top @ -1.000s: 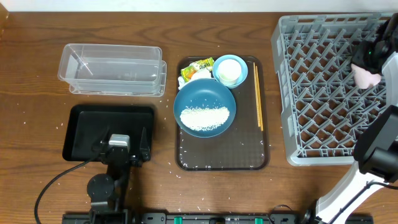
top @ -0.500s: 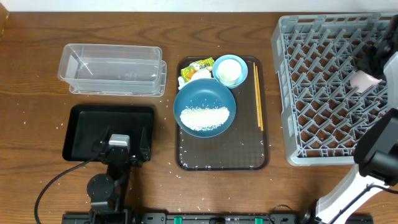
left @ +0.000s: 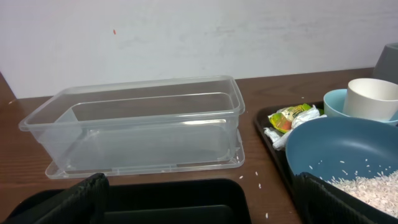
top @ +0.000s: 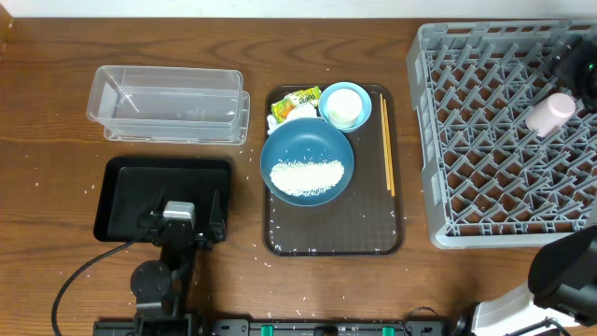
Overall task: Sort waste into correct bins and load items into the dishwasher rack
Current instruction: 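Release the cup and move the right gripper to the chopsticks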
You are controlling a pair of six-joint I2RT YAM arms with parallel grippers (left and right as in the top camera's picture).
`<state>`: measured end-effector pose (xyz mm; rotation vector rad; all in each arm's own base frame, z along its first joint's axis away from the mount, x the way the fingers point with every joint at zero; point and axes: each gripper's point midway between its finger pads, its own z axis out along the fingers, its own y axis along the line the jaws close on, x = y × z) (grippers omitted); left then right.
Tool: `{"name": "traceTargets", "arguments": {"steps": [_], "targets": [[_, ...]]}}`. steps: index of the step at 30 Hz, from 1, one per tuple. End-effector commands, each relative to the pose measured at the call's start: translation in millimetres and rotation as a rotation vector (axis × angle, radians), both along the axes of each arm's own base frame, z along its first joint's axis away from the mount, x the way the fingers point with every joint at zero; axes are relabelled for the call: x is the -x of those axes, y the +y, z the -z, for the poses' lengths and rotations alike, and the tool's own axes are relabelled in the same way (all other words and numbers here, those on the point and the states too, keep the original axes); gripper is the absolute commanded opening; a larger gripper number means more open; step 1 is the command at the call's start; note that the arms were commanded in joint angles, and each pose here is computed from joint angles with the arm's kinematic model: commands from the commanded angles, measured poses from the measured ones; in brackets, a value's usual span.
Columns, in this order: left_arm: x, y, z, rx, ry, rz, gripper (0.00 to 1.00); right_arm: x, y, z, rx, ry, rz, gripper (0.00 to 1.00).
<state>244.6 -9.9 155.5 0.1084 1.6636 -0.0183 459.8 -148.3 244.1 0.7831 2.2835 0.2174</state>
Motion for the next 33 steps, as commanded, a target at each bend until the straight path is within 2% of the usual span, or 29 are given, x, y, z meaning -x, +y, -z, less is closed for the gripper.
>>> {"name": "traceTargets", "arguments": {"steps": [1, 5, 12, 14, 18, 22, 26, 30, 33], "targets": [[1, -1, 17, -0.002, 0.05, 0.006, 0.96, -13, 72, -6, -0.242, -0.066, -0.248, 0.79], [1, -1, 17, -0.002, 0.05, 0.006, 0.96, -13, 117, 11, -0.211, 0.012, -0.347, 0.75], [1, -1, 17, -0.002, 0.05, 0.006, 0.96, 3, 180, 56, 0.055, 0.243, -0.413, 0.73], [1, -1, 17, -0.002, 0.05, 0.006, 0.96, 7, 199, 67, 0.116, 0.284, -0.443, 0.7], [1, -1, 17, -0.002, 0.05, 0.006, 0.96, 15, 231, 92, 0.205, 0.363, -0.502, 0.58], [1, -1, 17, -0.002, 0.05, 0.006, 0.96, 25, 257, 119, 0.214, 0.442, -0.56, 0.45], [1, -1, 17, -0.002, 0.05, 0.006, 0.96, 36, 266, 142, 0.222, 0.53, -0.589, 0.38], [1, -1, 17, -0.002, 0.05, 0.006, 0.96, 48, 267, 162, 0.209, 0.615, -0.605, 0.36], [1, -1, 17, -0.002, 0.05, 0.006, 0.96, 54, 269, 175, 0.187, 0.663, -0.616, 0.29]]}}
